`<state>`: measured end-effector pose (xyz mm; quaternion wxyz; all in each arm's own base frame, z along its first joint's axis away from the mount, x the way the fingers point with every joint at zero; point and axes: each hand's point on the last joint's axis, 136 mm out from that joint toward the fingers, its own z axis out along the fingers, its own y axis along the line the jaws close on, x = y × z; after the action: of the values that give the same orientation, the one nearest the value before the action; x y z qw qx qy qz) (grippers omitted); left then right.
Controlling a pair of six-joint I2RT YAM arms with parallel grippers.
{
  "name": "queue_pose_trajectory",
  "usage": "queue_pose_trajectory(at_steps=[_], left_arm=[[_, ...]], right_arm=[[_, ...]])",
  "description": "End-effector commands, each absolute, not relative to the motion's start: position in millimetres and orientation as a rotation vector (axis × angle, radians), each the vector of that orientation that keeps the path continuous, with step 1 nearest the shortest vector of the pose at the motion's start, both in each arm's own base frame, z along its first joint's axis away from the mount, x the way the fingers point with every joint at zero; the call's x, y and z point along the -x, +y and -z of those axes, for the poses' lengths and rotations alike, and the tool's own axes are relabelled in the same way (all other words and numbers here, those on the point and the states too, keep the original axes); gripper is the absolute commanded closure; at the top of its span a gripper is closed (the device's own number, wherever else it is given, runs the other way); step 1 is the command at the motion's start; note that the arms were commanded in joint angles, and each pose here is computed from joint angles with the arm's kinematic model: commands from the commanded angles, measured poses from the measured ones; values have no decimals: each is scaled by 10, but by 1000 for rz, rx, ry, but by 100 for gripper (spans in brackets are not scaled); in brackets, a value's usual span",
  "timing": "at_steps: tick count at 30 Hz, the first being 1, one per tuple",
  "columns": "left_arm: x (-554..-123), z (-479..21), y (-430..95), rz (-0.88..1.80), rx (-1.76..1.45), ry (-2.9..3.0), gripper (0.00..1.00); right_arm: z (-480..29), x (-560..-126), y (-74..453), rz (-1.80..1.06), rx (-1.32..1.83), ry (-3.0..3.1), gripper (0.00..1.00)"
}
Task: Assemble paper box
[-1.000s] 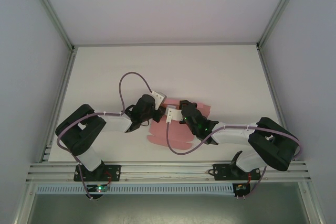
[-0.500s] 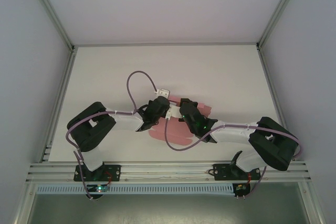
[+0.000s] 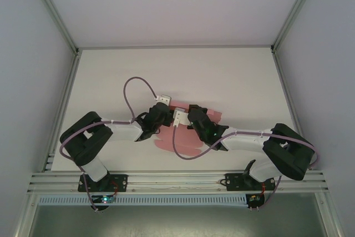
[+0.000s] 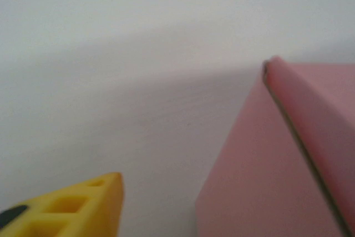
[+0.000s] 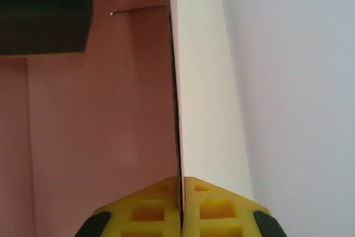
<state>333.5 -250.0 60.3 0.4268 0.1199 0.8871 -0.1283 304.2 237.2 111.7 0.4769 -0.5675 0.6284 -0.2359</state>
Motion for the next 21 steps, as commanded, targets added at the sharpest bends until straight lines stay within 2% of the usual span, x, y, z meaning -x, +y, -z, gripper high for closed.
queue_pose_trajectory(at_steps=[1,3,8,14,21], left_arm=[[-3240,-723,-2467,375,-318,2234,37],[-3201,-769,-2469,391,-318,2241,30],[-3174,-755,-2425,382,-307,2249,30],[-3242,-608,-2381,299,-299,2286,40],[-3368,-531,-2426,251,-301,2289,61]], right_arm=[[-1006,-3081,2256,615,1373,1616,100],[-1000,-3092,2253,618,1376,1620,100],[-1002,-3111,2275,608,1364,1628,100],[-1028,-3130,2294,583,1346,1634,100],[-1022,-3071,2339,524,1367,1631,100]])
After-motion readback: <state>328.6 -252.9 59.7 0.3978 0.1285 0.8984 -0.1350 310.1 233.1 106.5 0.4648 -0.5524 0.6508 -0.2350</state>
